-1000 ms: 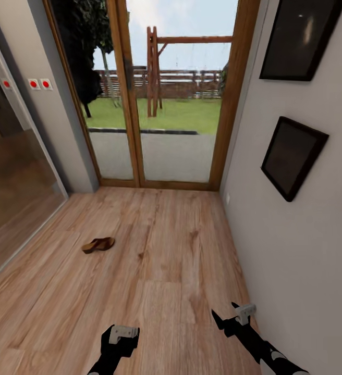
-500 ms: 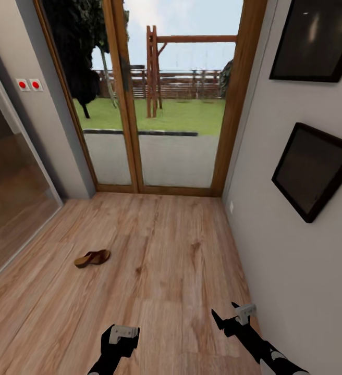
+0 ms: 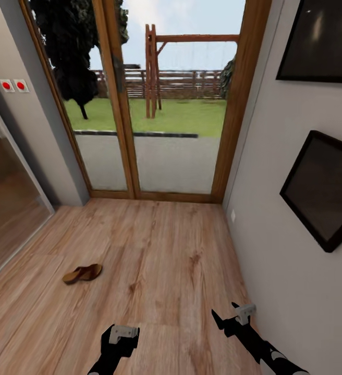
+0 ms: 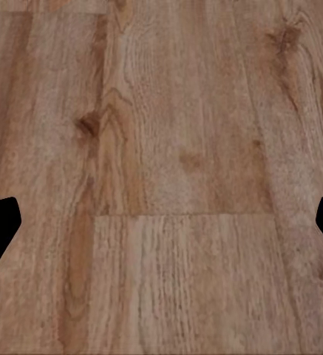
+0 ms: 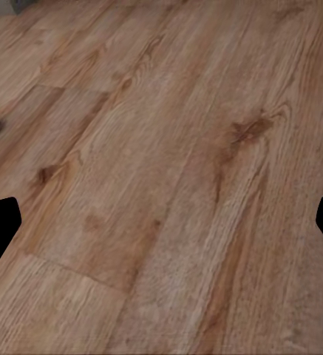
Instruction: Pick up the two gym shoes and the two sandals from the corridor floor and place them onto the hallstand (shoe rack) in the corridor, making sure they are on the rack and not on the floor. Arrange them so the two gym shoes are next to each other and the two sandals are next to each other.
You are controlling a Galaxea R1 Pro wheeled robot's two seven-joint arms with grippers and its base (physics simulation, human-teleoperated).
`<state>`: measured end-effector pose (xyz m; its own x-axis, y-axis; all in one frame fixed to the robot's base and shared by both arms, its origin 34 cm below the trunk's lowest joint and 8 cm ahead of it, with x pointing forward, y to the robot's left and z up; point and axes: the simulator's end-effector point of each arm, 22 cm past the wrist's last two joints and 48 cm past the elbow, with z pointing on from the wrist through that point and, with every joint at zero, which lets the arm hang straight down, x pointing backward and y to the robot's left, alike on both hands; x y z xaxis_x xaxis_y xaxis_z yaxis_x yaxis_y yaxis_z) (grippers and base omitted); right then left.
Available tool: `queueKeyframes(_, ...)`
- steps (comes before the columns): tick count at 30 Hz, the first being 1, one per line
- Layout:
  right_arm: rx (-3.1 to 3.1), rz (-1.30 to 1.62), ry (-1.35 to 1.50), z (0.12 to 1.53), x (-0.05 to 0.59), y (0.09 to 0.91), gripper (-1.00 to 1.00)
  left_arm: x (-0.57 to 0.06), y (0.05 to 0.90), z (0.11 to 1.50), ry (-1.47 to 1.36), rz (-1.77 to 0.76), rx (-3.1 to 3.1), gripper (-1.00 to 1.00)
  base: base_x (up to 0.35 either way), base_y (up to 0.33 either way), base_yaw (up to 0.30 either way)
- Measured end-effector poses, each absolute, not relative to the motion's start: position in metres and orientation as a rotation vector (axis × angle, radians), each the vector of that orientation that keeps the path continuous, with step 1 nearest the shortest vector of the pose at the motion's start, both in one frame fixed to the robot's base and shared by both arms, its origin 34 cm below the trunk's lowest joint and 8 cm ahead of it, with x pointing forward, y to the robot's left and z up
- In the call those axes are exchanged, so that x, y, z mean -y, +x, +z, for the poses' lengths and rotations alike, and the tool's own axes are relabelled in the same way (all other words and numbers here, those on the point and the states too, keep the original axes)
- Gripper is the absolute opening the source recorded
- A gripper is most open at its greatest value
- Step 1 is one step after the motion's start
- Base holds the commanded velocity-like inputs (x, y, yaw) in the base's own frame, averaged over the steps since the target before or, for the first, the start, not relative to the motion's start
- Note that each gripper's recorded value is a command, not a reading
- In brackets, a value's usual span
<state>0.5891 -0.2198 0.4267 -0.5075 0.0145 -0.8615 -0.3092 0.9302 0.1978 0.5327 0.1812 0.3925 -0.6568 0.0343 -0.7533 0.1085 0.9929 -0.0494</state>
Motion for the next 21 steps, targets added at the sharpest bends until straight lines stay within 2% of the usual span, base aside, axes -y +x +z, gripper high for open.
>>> queueKeyframes(14,-2.071,0.402,-0.210,0.4267,0.2199,0.5891,1.00,-0.1812,0.5327,0.3925,0.099,-0.113,-2.287,1.00,0.323,-0.100,0.000)
queueKeyframes(21,-2.071,0.402,-0.210,0.4268,0.2198,0.5891,1.00,-0.1813,0.5327,0.3925,0.098,-0.113,-2.287,1.00,0.325,-0.031,0.000)
